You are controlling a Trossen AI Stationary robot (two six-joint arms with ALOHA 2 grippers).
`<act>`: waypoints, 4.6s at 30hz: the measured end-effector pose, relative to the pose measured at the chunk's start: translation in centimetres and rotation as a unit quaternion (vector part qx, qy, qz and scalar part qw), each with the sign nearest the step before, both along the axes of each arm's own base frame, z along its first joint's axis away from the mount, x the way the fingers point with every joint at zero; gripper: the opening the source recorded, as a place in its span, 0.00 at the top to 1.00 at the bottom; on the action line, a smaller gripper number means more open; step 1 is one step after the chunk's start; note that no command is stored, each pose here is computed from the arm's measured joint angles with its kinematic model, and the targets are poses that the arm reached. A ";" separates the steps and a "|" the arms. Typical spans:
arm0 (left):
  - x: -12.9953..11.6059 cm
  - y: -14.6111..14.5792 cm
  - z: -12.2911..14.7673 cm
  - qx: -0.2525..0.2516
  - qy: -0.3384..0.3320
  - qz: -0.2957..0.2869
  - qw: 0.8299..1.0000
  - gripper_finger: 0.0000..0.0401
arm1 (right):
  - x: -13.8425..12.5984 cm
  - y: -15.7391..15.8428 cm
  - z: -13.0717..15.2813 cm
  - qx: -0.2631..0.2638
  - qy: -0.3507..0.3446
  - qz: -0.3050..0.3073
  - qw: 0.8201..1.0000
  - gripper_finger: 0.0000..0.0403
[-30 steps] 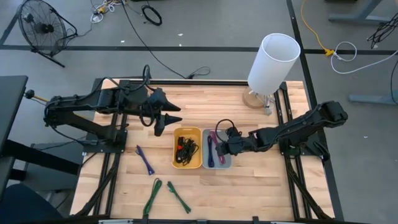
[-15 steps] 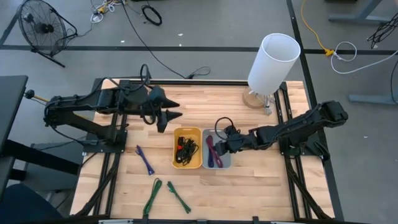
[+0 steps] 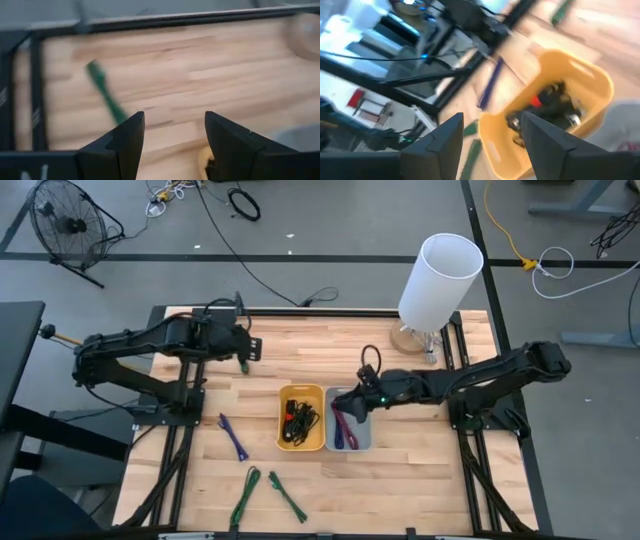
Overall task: Pick & Place USB Port
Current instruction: Put the black green charger cable into the gray bin
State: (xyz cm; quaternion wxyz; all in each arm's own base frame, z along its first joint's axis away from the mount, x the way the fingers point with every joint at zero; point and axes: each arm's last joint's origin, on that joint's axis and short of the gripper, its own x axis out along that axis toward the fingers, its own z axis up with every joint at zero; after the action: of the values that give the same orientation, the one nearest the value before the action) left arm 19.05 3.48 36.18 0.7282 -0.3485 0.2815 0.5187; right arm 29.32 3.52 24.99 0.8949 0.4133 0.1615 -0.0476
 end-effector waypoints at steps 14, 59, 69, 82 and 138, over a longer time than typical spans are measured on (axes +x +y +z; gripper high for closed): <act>-0.2 3.0 -8.7 -0.168 0.055 0.131 0.975 0.47 | -4.2 -1.5 7.2 -0.107 -0.180 0.043 0.977 0.52; -1.0 15.2 -22.3 -0.249 0.098 0.212 0.940 0.47 | -5.5 -1.3 6.7 -0.093 -0.122 0.099 0.983 0.52; -0.6 15.4 -23.0 -0.255 0.098 0.195 0.942 0.79 | -5.5 -1.3 6.6 -0.089 -0.121 0.098 0.984 0.52; 0.4 15.6 -20.5 -0.274 0.083 0.115 0.951 0.94 | -5.5 -1.3 6.6 -0.098 -0.119 0.083 0.985 0.52; 13.4 -6.5 -0.1 0.197 -0.382 -0.415 0.802 0.94 | -5.4 -3.1 8.9 -0.115 -0.227 0.002 0.967 0.52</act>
State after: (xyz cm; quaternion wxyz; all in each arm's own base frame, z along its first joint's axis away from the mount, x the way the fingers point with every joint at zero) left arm 32.43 -3.01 36.09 0.9753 -0.2177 -0.0098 0.0363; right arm 23.97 0.40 33.89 0.9498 0.3071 -0.0517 0.0314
